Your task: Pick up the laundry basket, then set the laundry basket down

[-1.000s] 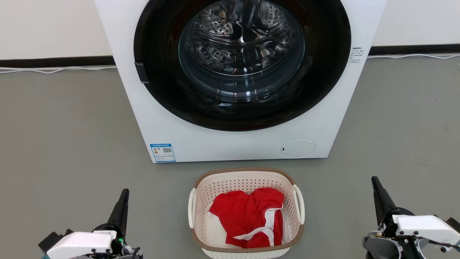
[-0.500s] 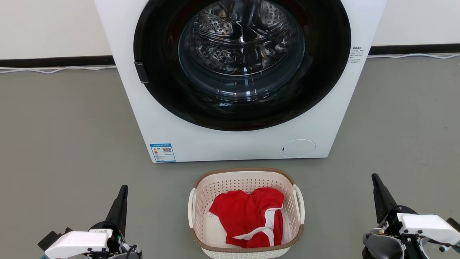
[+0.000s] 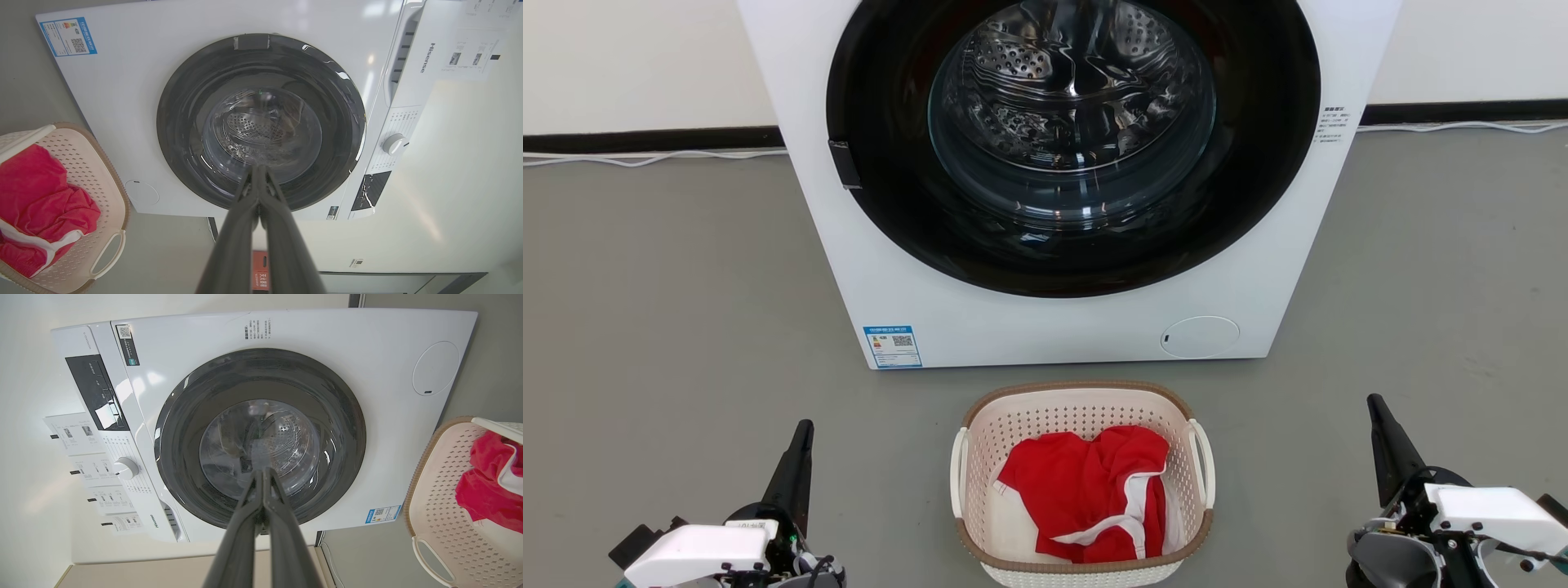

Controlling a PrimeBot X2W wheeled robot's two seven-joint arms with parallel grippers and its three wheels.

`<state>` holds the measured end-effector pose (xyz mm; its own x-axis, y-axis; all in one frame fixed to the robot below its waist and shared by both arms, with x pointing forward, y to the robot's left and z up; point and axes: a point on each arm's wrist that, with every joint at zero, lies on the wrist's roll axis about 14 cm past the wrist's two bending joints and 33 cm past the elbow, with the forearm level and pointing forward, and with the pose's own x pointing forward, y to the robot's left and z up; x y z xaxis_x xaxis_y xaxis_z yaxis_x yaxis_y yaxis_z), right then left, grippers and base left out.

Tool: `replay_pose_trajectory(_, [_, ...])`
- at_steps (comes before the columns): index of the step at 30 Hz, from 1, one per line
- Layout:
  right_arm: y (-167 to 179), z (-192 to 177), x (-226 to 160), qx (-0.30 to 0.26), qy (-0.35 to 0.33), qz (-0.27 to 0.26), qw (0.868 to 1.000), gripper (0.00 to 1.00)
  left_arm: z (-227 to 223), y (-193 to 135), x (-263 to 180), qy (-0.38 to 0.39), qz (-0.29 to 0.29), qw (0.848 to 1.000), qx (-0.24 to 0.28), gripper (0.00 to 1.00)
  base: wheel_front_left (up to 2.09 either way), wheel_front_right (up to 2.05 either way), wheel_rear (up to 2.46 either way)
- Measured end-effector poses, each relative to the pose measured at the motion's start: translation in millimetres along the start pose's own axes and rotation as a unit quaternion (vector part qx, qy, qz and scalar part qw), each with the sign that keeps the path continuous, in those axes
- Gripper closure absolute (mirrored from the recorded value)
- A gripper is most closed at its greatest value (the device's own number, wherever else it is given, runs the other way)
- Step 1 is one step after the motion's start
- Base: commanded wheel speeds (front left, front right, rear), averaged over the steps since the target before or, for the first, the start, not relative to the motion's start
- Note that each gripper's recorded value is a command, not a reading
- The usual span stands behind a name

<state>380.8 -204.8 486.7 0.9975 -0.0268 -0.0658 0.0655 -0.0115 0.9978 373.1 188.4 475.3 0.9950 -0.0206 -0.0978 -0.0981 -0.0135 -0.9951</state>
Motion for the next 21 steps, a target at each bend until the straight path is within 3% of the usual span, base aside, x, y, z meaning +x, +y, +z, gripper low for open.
replay_pose_trajectory(21, [0.0,0.0,0.0,0.0,0.0,0.0,1.0,1.0,0.0,0.0,0.0,0.0,0.0,1.0,0.0,1.0,0.0,0.0,0.0])
